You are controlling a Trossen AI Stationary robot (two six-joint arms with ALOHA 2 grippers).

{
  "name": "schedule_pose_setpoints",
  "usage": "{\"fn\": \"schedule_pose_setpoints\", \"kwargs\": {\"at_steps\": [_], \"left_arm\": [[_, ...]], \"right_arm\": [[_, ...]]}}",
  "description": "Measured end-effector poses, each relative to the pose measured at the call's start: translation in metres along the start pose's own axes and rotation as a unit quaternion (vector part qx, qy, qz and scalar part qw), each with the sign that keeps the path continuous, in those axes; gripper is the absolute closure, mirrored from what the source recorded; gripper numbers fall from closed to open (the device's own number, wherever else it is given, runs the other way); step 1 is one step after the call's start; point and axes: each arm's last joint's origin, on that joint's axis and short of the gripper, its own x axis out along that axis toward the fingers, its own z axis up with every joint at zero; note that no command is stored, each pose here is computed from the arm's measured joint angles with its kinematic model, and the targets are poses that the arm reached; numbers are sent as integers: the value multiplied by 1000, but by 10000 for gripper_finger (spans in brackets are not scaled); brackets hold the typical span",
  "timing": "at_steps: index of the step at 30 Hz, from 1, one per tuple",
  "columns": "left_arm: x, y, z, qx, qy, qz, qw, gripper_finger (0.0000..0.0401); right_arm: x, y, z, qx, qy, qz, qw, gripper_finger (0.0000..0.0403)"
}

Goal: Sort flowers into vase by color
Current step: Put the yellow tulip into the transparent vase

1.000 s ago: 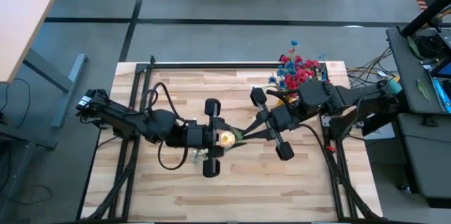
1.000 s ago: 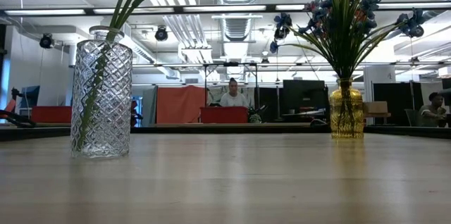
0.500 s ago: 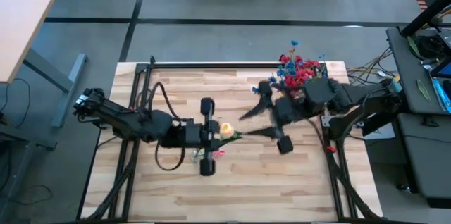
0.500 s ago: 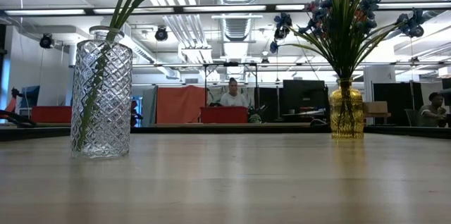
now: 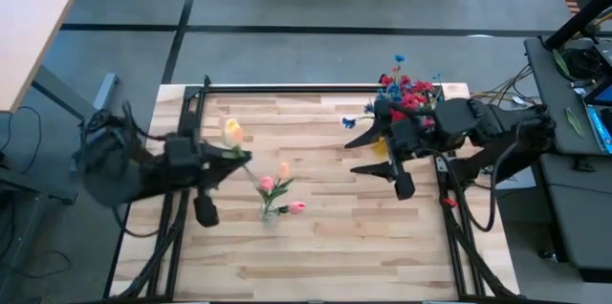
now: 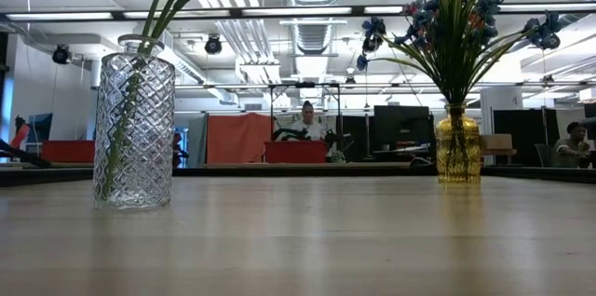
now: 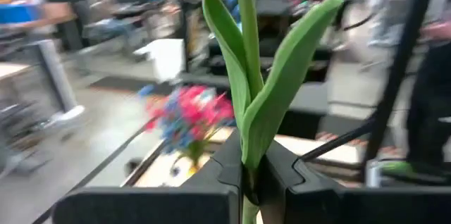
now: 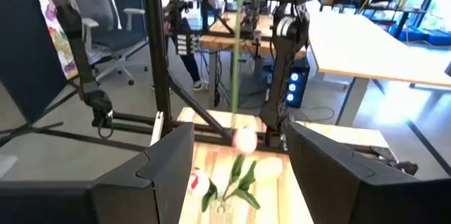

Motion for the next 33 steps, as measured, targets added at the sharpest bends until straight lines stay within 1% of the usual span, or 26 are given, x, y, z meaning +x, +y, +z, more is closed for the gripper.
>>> {"fn": "schedule_pose_setpoints", "kwargs": {"at_steps": [4,6,9,13,16,18,20,24,26,28,30,33], "left_arm": [[-23,-1,-21,9,18,77,997,399],[-31,-1,-34,-5,15,99,995,399],[-37,-8,-46,-21,12,97,995,399],[-42,-17,-54,-38,21,73,996,399],[-37,-31,-72,-25,1,98,995,399],[-31,-43,-92,-12,-13,117,993,399],[-26,-51,-112,-11,-16,124,992,399],[-19,-58,-146,-31,-16,131,991,399],[-16,-61,-161,-29,-20,136,990,399],[-13,-62,-172,-25,-35,143,989,399],[-9,-62,-182,-34,-46,152,987,400],[-2,-62,-198,-39,-36,159,986,400]], "right_arm": [[6,0,-4,-1,15,0,1000,183],[8,1,-5,-2,17,0,1000,183],[11,1,-6,-4,19,1,1000,183],[11,1,-7,-4,21,1,1000,183],[11,1,-8,-3,29,2,1000,183],[11,2,-10,-3,39,3,999,183],[11,2,-11,-3,44,3,999,183],[12,2,-12,-2,46,3,999,183],[12,2,-12,-2,47,3,999,183],[12,2,-12,-2,47,3,999,183],[12,2,-12,-2,46,3,999,183],[13,2,-12,-3,46,3,999,183]]}}
